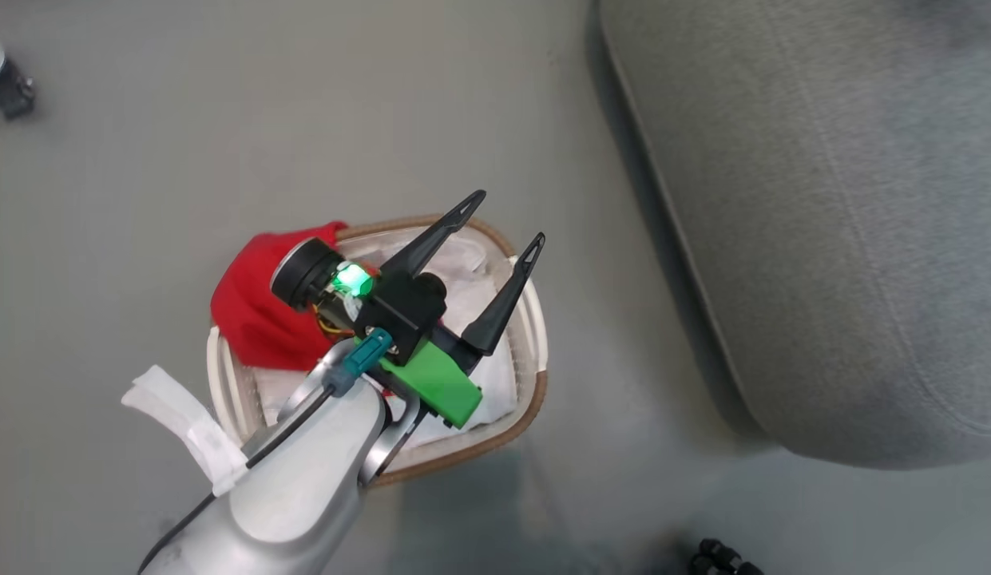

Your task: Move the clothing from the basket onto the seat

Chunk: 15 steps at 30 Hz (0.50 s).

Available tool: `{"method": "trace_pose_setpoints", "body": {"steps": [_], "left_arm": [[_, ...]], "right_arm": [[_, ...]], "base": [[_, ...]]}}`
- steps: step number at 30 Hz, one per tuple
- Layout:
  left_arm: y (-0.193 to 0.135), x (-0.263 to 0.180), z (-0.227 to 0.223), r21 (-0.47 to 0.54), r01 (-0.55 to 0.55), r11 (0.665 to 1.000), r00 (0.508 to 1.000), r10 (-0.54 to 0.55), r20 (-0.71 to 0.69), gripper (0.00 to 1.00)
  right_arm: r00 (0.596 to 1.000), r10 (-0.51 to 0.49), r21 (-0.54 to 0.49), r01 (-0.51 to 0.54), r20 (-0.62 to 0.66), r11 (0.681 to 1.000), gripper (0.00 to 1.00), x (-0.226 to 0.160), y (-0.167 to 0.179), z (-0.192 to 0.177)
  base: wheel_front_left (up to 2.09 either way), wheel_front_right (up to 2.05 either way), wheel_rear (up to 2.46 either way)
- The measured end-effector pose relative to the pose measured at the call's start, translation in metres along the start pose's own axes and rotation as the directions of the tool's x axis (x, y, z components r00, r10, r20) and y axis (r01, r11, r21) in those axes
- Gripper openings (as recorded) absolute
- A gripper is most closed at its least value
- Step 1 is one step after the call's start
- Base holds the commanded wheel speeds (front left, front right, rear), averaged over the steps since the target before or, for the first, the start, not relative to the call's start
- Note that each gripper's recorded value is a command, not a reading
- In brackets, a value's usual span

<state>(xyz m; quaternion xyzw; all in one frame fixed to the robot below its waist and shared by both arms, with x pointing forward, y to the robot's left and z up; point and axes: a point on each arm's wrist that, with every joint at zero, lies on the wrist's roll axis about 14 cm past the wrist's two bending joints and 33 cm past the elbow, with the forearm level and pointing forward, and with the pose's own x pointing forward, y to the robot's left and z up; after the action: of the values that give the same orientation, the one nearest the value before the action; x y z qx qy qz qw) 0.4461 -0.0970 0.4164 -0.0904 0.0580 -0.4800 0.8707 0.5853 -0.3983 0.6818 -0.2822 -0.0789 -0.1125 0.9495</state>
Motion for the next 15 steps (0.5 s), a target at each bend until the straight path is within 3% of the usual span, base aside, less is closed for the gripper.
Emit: {"method": "trace_pose_setpoints", "body": {"steps": [7,15], "left_arm": [[0.013,-0.011,-0.025,-0.023,-0.026,0.999,0.999,0.025,-0.041,1.00],[0.030,-0.023,-0.052,-0.044,-0.066,0.997,0.994,0.062,-0.093,1.00]], "right_arm": [[0.977,0.030,0.025,-0.025,-0.212,0.999,0.00,0.008,0.033,-0.092],[0.888,0.098,0.106,-0.056,-0.449,0.993,0.00,-0.033,0.092,-0.205]], "base": [[0.00,0.00,0.00],[0.00,0.00,0.00]]}}
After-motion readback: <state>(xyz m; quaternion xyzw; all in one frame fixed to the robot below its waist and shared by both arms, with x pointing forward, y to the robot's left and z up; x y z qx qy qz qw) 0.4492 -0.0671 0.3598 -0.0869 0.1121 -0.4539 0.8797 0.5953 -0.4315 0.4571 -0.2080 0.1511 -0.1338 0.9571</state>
